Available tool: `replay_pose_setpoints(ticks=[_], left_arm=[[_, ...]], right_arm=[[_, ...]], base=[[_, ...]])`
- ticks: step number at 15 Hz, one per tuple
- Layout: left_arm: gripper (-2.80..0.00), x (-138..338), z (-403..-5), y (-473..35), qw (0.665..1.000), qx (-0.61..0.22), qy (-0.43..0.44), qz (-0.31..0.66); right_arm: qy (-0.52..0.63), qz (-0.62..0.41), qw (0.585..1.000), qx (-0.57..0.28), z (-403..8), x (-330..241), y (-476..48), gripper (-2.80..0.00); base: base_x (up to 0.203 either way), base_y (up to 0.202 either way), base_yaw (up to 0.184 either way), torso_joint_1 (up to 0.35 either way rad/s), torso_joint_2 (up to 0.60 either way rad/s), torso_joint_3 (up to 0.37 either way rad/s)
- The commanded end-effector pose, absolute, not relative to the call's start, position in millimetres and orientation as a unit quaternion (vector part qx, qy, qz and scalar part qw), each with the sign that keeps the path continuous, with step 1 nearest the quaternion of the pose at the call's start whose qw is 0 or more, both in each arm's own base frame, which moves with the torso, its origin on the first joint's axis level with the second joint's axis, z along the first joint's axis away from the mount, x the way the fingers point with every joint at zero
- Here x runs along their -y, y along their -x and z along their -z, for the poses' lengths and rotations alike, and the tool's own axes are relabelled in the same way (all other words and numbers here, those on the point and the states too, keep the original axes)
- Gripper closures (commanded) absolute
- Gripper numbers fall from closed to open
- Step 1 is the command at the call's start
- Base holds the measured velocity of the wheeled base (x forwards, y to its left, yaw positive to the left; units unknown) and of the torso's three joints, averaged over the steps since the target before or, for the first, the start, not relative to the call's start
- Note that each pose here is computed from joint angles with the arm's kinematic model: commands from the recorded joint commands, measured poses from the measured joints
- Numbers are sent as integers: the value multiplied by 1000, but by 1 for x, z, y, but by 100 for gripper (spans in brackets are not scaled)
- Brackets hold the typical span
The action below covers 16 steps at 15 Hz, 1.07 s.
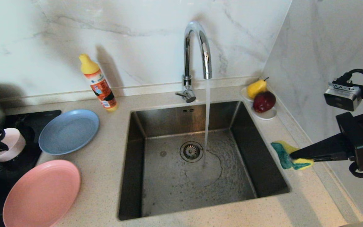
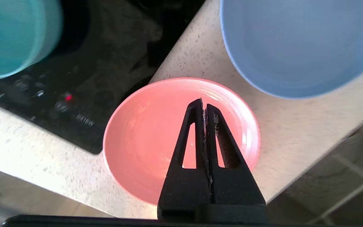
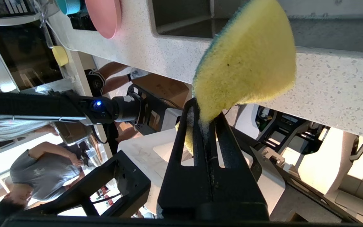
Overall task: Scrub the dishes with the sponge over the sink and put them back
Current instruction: Wash the plate
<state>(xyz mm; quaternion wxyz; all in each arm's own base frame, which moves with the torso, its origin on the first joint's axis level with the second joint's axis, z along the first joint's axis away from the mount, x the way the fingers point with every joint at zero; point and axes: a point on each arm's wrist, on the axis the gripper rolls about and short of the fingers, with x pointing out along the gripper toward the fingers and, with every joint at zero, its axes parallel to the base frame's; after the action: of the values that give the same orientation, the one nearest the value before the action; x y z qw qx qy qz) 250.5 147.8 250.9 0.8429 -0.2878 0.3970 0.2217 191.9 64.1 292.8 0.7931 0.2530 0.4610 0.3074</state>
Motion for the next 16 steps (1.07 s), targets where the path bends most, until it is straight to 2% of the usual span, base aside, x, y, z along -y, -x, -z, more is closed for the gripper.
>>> replay_pose_setpoints(ticks=[1,6,16], left_arm=[[-280,-157,-214,-279,820,-447,288,-212],[-280,-171,-184,-306,822,-448,295,-193],[-280,-173,-175,-326,843,-411,312,-155]], right_arm=[[-255,-308,790,-465,-292,-64,-192,0],[-254,-305,789,-469,-289,-65,-196,0],[-259,-297,792,-466,-289,-61,-196,0]], base=[[0,0,0,0,0,0],[0,0,0,0,0,0],[0,0,0,0,0,0]])
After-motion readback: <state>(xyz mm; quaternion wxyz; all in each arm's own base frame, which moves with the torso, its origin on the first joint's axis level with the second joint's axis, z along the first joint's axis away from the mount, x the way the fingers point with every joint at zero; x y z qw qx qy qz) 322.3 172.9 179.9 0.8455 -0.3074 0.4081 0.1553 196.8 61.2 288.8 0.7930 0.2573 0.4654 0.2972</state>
